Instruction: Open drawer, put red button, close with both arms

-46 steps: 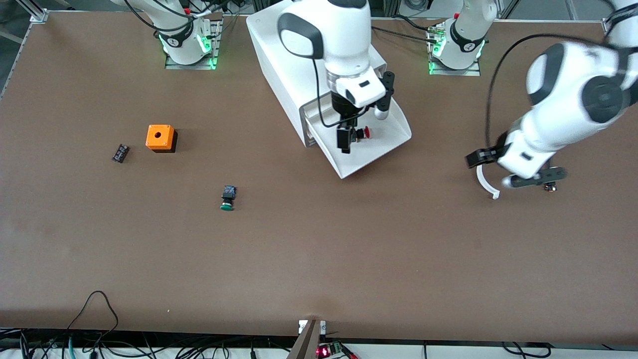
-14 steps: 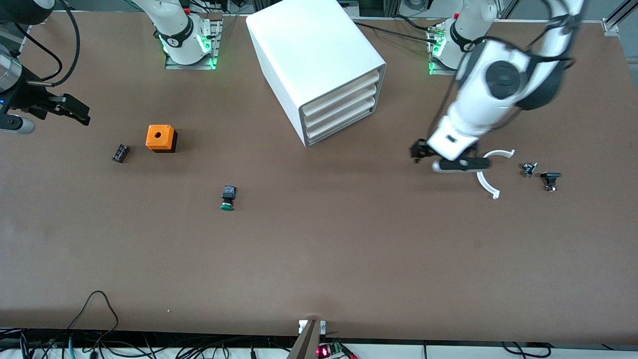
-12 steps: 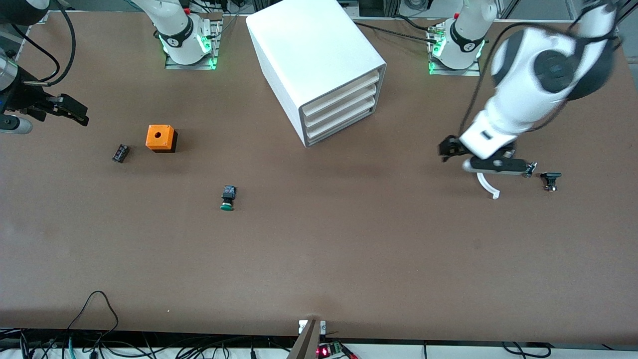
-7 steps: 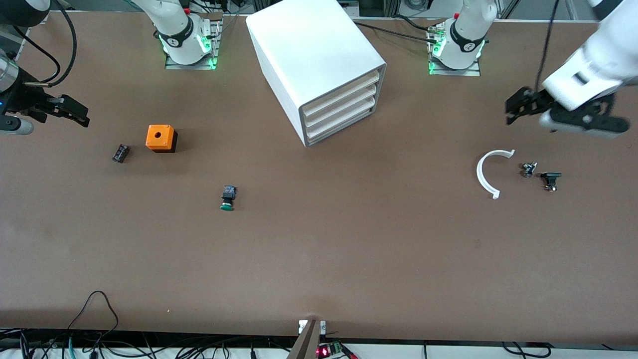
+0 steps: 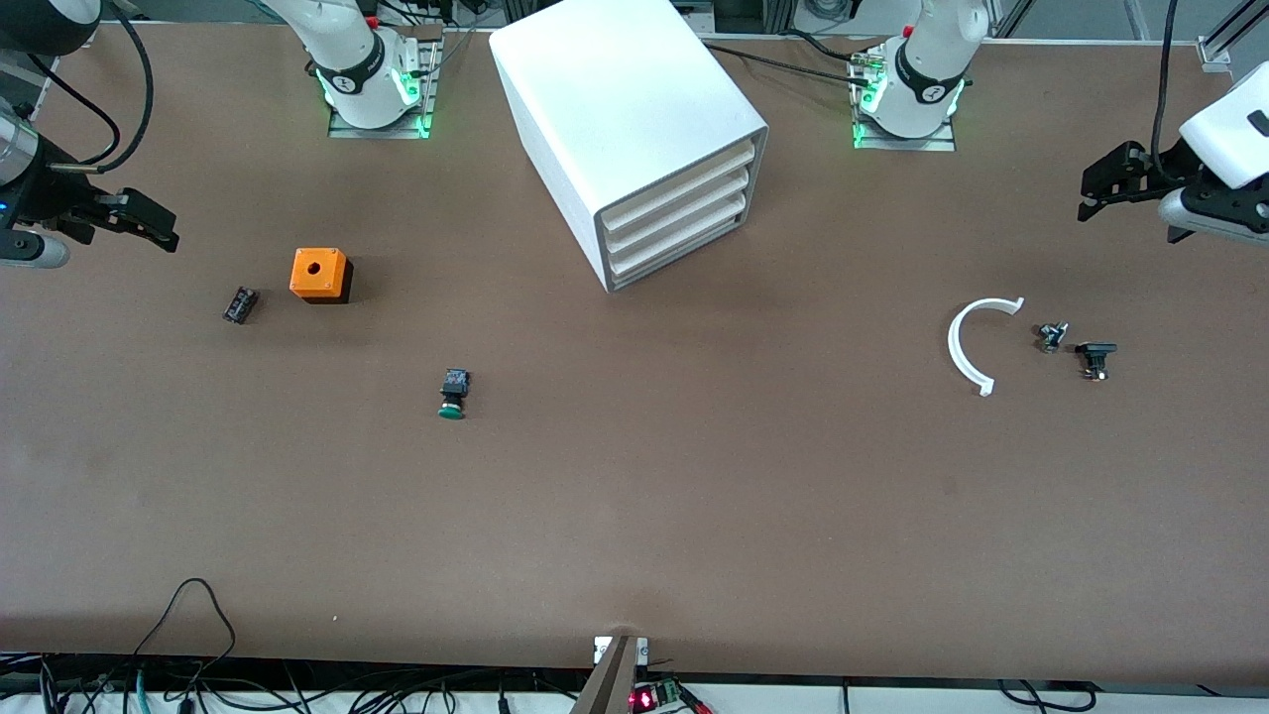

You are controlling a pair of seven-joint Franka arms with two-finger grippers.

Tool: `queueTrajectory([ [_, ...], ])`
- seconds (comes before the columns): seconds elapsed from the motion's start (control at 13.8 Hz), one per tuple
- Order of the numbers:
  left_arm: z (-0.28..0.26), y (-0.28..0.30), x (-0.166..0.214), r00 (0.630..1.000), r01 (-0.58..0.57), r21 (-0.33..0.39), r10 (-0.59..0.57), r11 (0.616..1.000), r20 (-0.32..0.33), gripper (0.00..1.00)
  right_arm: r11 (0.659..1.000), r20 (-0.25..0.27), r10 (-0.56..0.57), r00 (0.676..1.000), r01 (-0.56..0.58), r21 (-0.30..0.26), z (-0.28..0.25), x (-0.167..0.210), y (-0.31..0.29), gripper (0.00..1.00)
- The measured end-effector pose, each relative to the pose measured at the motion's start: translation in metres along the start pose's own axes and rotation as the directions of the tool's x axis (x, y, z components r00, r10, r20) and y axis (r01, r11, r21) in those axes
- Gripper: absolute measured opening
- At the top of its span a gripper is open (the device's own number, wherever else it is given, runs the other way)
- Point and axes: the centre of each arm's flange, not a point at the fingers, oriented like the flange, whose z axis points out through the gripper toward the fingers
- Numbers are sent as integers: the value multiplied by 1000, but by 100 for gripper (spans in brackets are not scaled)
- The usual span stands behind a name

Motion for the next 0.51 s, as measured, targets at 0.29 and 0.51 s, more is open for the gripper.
queueTrajectory([
  [0.29,1,0,0,1000,0,0,0,1000,1,100,1000,1,-2,1000,2,4,0,-1,0,100],
  [0.51,1,0,0,1000,0,-1,0,1000,1,100,1000,0,-3,1000,3,5,0,-2,0,100],
])
